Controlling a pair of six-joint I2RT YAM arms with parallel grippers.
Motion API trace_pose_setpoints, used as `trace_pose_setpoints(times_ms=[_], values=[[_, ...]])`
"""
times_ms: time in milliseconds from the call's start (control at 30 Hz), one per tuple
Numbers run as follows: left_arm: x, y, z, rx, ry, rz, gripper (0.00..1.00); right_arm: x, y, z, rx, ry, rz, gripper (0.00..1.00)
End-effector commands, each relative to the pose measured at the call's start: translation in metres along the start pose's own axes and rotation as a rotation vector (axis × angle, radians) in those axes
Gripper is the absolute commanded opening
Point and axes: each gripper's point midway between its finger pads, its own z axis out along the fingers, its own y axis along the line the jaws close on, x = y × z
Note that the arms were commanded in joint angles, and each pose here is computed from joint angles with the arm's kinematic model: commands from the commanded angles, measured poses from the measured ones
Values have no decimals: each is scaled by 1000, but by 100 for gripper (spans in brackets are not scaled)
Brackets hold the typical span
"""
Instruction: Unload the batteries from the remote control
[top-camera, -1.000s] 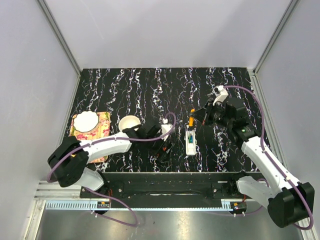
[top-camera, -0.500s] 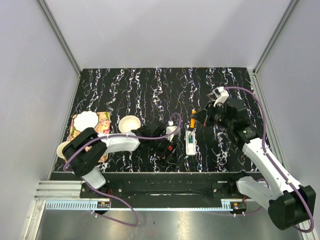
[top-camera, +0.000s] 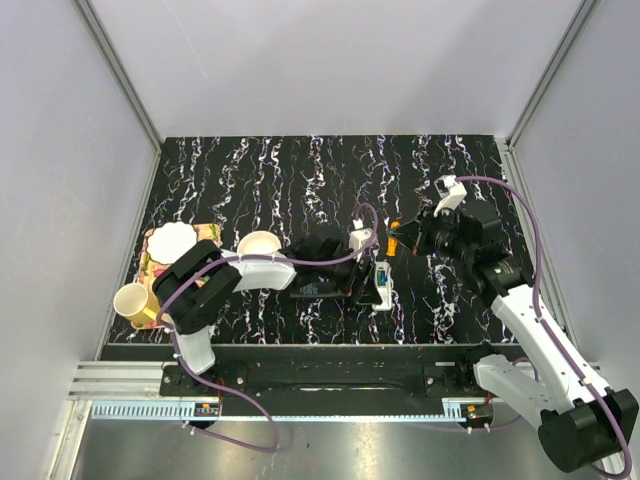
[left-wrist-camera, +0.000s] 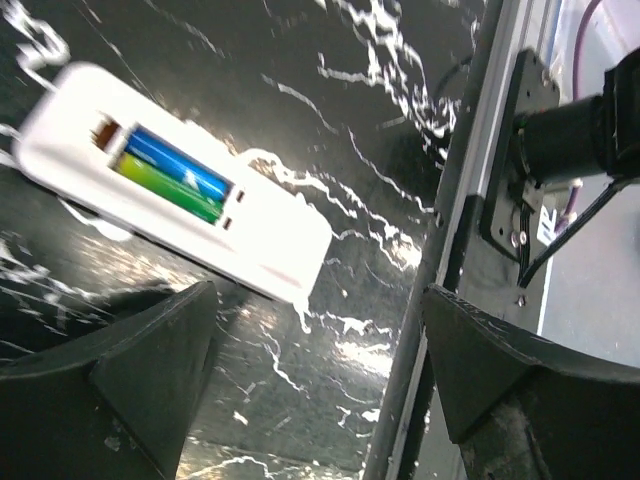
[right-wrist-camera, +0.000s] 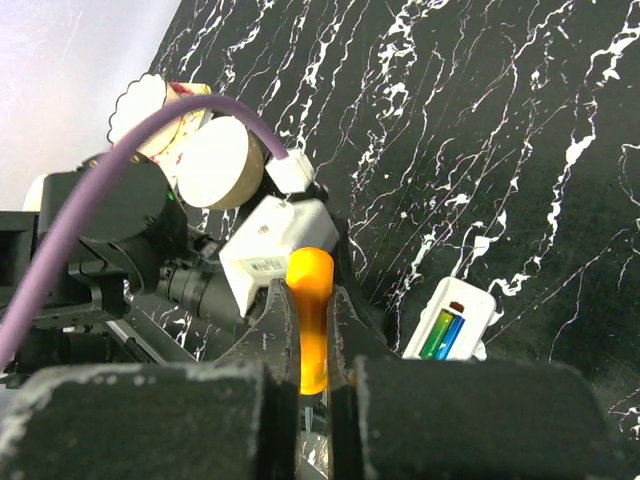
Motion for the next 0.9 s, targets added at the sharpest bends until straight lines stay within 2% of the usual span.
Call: trace_pose_setpoints(times_ms=[0, 133, 267, 400, 600, 867], values=[[-58, -21, -26, 87, -209, 147, 88, -28, 7, -12, 14, -83, -46, 0], [-67, -5, -62, -51, -290, 233, 90, -29, 8, -14, 16, -85, -54, 0], [-41, 25, -84, -248, -171, 346, 92, -26, 7, -10, 8, -68, -48, 0], [-18, 56, -94, -378, -90, 361, 93, -23, 7, -6, 0, -63, -40, 0], [14, 74, -84, -373, 0, 292, 91, -21, 9, -6, -18, -53, -37, 0], [31, 71, -70, -292, 10, 222, 91, -18, 11, -7, -28, -50, -35, 0]])
